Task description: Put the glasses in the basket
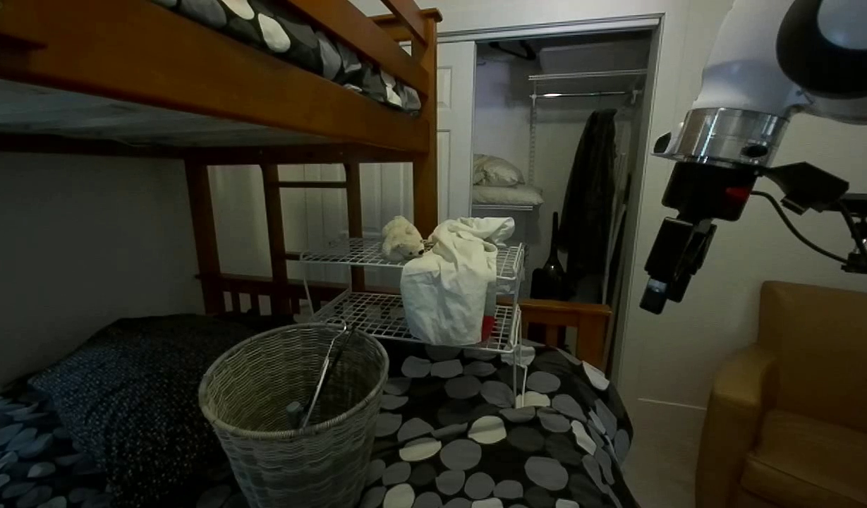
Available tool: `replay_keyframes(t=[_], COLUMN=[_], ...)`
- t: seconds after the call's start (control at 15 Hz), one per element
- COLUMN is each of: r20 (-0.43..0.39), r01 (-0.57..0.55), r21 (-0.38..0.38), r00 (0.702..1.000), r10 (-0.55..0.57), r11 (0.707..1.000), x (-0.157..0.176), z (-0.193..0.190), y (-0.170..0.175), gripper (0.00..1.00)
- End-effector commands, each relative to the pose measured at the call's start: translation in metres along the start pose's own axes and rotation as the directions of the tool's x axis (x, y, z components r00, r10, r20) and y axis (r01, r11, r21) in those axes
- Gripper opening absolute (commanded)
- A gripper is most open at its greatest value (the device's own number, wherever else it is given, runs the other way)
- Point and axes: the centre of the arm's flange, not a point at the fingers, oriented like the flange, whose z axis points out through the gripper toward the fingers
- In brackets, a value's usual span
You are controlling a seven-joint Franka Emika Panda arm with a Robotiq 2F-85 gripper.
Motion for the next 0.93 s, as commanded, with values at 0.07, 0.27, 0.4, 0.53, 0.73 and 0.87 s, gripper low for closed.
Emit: replay_keyframes(t=[0.07,0.27,0.4,0.53,0.73,0.87], r20=[0.144,0.184,0.133,0.096,0.094,0.131], r01=[-0.193,-0.262,-0.289,-0.289,-0.274,-0.267], r21=[0.018,-0.024,-0.11,-0.171,-0.235,-0.291], r00=[0.971,0.948,0.944,0.947,0.948,0.94], r10=[0.188,0.261,0.302,0.308,0.302,0.315], r11=[0.981,0.965,0.951,0.942,0.933,0.919], x=[-0.04,-0.05,-0.044,-0.036,-0.032,-0.029], z=[0.08,0.096,0.115,0.132,0.161,0.188], y=[-0.041,-0.077,-0.093,-0.108,-0.136,-0.147], gripper=[1.0,1.0,1.0,1.0,1.0,1.0])
